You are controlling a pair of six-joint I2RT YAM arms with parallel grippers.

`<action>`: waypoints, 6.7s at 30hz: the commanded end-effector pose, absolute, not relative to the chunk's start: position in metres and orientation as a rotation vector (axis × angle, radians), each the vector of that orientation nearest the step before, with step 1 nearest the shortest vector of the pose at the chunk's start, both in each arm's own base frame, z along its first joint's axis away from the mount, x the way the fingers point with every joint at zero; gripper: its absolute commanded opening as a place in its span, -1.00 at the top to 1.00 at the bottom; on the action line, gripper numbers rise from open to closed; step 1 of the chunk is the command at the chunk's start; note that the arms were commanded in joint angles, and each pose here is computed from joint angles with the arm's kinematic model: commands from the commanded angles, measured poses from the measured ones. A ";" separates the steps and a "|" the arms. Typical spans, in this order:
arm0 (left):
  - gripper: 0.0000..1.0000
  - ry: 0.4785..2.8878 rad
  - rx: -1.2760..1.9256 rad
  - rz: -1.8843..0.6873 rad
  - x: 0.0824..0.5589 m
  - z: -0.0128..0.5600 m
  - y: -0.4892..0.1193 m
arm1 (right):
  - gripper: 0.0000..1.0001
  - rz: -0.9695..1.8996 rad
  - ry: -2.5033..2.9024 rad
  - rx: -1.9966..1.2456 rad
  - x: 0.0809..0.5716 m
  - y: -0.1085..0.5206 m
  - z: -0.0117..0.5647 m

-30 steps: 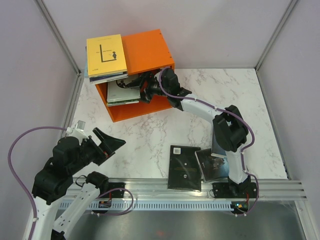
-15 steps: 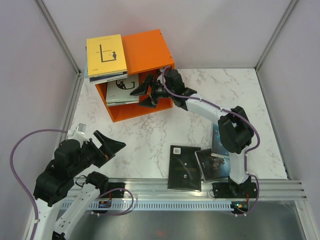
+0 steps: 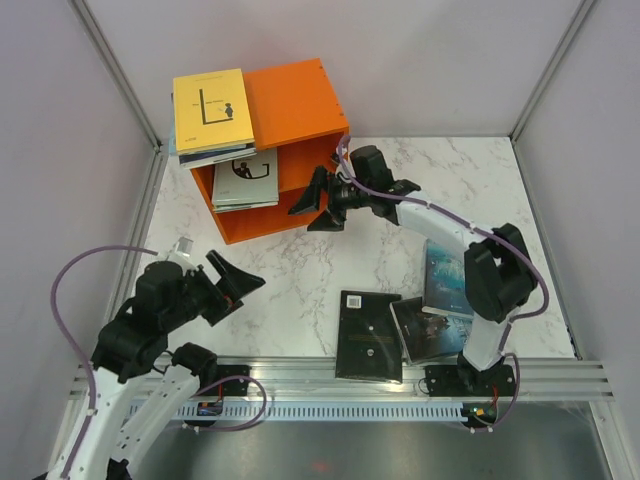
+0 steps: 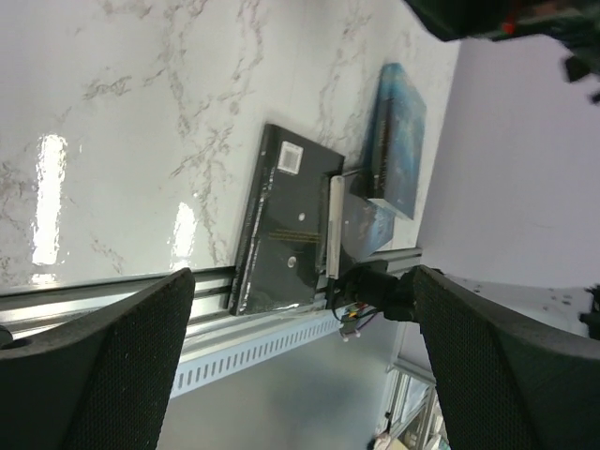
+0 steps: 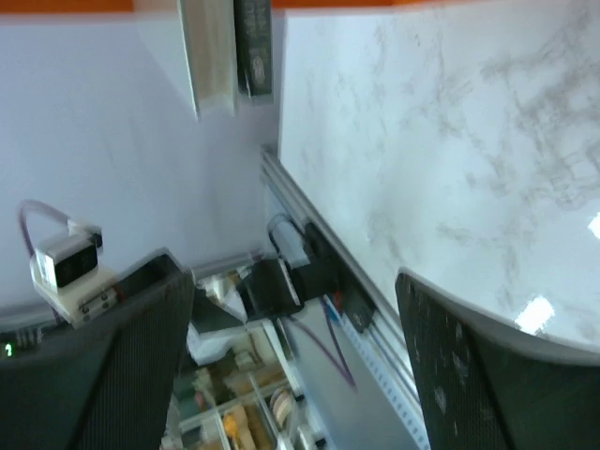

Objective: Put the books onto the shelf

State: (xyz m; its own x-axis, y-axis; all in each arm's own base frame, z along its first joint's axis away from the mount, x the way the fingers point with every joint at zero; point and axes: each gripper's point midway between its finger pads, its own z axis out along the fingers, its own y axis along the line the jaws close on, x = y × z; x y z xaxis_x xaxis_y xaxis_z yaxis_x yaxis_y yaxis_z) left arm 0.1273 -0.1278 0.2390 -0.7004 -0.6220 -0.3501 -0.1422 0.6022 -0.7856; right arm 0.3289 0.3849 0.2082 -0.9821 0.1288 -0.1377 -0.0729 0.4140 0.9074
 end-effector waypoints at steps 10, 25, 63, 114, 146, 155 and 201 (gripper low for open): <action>-1.00 2.453 -0.522 -1.255 0.151 0.145 -0.194 | -0.82 0.715 2.721 -0.049 0.251 0.206 0.139; -0.97 2.803 -0.228 -1.121 0.124 0.040 -0.319 | -0.82 0.660 2.814 -0.001 0.176 0.166 0.103; 0.95 2.558 -0.328 -1.639 0.105 0.063 -0.384 | -0.92 0.778 2.652 0.014 0.182 0.175 0.156; 0.95 1.647 -0.580 -1.803 0.184 0.330 -0.224 | -0.96 1.945 2.028 0.274 0.162 0.261 0.265; -0.80 2.041 -0.398 -1.344 0.173 0.320 -0.211 | 1.00 1.984 1.867 0.215 0.174 0.266 0.306; -0.80 1.724 -0.296 -1.505 0.132 0.428 -0.180 | 1.00 2.008 1.813 0.189 0.195 0.279 0.331; -1.00 1.922 -0.571 -0.998 0.100 0.347 -0.077 | 1.00 1.959 1.585 0.329 0.370 0.369 0.371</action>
